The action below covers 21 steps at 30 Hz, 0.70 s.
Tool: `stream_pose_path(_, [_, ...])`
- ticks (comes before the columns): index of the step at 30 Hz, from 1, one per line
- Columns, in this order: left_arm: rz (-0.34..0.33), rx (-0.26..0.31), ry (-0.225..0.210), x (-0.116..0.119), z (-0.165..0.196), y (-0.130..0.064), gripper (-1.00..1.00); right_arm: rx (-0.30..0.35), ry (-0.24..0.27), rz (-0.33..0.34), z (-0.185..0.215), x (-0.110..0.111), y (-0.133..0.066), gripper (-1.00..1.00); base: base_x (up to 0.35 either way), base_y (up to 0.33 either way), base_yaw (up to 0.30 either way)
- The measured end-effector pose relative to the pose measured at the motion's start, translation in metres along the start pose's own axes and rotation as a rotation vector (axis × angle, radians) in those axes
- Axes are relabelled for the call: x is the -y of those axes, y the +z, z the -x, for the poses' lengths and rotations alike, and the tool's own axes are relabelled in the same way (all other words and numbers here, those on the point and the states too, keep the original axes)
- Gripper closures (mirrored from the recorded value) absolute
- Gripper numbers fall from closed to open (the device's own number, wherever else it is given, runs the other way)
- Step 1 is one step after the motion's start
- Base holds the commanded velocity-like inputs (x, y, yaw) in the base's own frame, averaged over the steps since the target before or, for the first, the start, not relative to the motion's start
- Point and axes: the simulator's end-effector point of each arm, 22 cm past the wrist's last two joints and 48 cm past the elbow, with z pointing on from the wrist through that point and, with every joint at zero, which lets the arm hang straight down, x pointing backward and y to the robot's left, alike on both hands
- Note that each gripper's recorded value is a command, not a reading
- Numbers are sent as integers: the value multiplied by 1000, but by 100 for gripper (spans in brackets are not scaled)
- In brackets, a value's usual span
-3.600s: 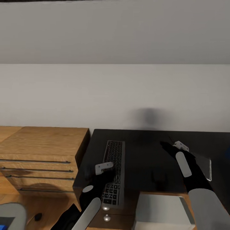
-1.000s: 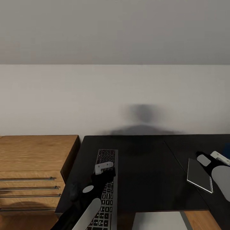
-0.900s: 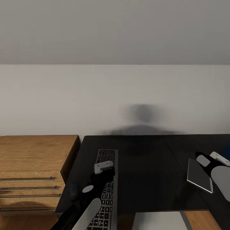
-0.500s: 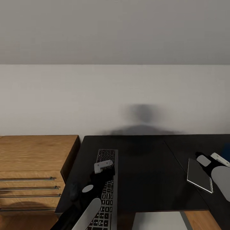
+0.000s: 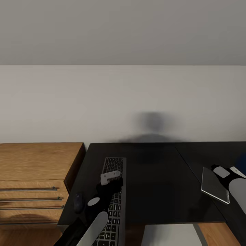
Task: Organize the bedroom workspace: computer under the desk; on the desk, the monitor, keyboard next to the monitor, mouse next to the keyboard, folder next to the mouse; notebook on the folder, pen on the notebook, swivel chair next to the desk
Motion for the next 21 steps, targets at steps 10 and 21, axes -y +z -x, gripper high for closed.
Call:
stream_pose_path(10, [-2,0,1,-3,-11,5,-100,-34,61,-10,-12,13,10,-100,0,0,0])
stream_pose_path(21, [-2,1,1,-7,-22,11,-100,-18,34,-1,-12,16,17,-100,0,0,0])
